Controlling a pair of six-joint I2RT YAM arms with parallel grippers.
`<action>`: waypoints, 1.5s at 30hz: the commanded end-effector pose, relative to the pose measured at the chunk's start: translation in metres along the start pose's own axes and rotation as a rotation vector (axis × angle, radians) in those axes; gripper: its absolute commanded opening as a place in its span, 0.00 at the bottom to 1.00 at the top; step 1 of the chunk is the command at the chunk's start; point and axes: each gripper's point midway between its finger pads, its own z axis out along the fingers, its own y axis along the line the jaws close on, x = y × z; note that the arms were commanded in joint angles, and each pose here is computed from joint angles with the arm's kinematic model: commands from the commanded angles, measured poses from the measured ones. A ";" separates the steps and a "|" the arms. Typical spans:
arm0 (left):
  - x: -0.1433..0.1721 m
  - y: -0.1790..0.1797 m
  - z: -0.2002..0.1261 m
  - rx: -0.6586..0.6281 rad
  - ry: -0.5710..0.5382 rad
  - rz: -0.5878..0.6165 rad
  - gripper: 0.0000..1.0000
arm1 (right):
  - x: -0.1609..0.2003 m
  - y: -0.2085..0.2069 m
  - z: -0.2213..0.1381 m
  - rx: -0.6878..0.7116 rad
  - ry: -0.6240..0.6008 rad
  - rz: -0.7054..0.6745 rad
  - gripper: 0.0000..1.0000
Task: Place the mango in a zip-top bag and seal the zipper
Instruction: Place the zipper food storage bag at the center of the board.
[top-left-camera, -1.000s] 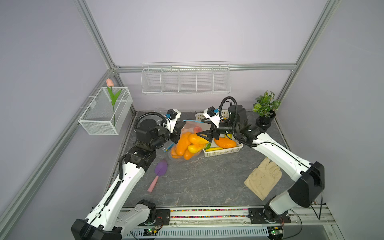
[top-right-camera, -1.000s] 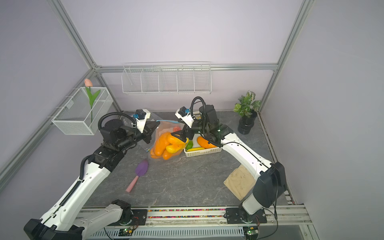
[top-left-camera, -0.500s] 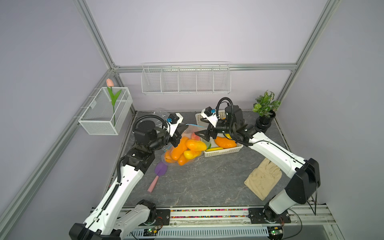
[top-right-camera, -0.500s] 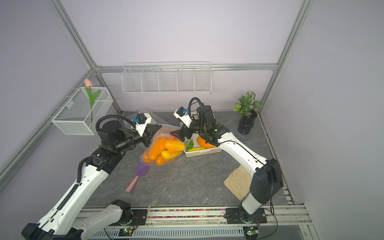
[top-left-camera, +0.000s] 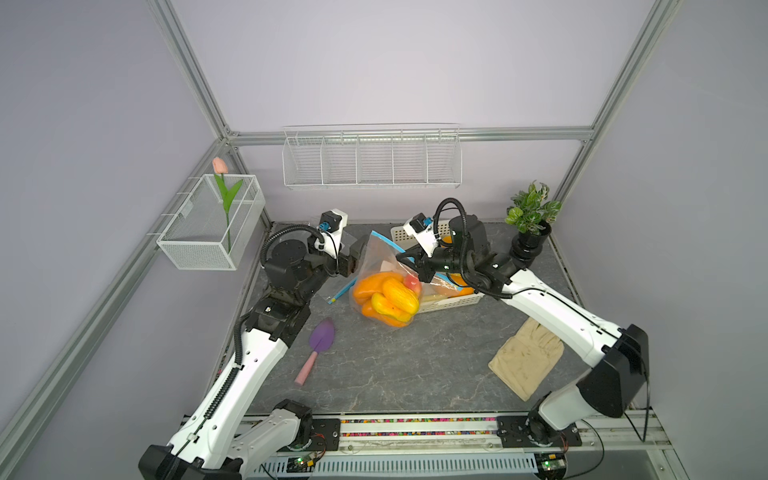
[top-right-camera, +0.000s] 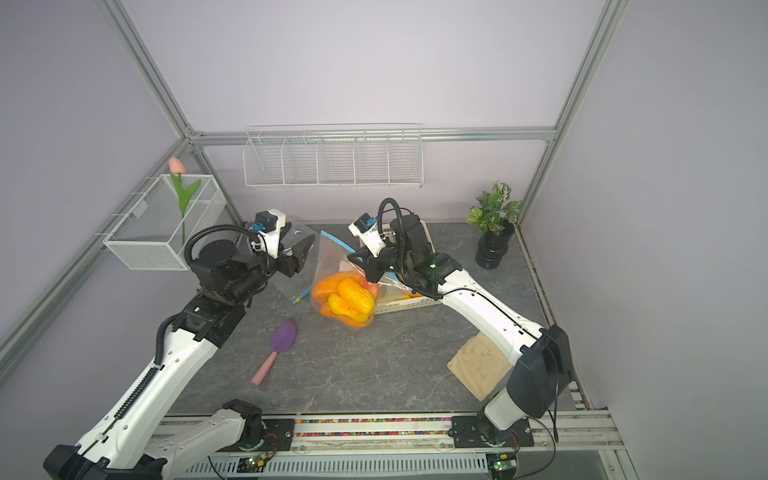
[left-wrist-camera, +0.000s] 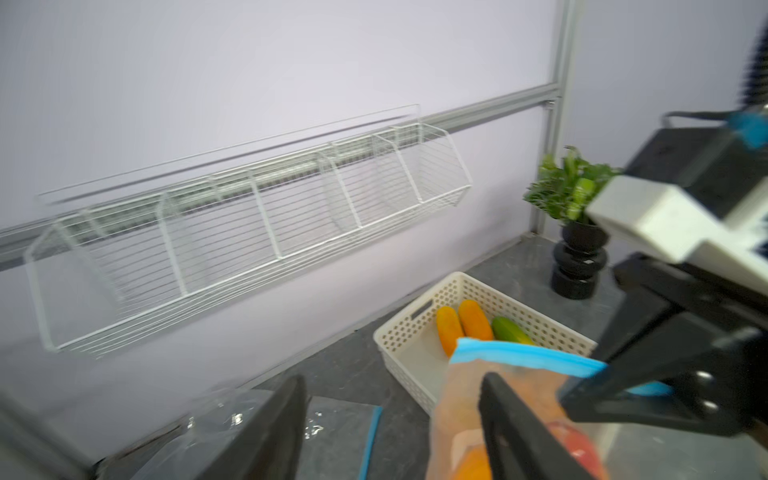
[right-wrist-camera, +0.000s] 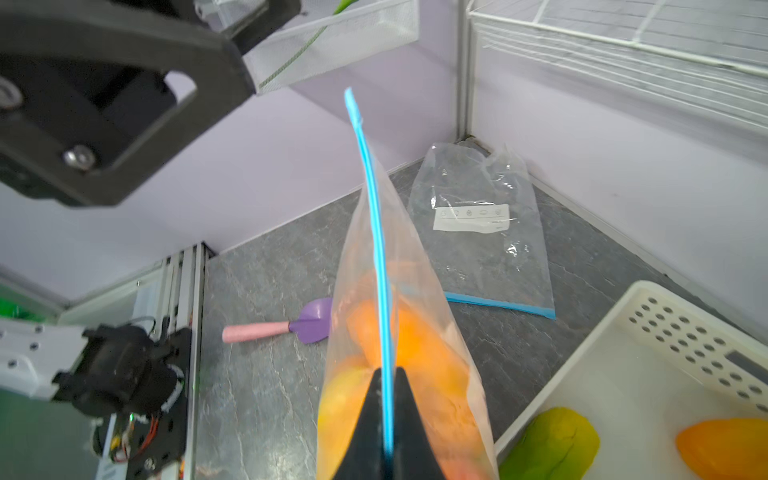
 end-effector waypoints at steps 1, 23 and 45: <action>0.015 0.053 -0.003 -0.313 0.038 -0.068 1.00 | -0.074 -0.011 -0.057 0.192 -0.242 0.112 0.07; 0.167 0.067 0.046 -0.421 0.569 -0.207 0.96 | -0.019 -0.108 -0.273 0.918 -0.069 0.222 0.07; 0.209 0.058 0.051 -0.366 0.786 -0.135 0.93 | 0.085 -0.224 -0.359 1.160 -0.209 0.667 0.07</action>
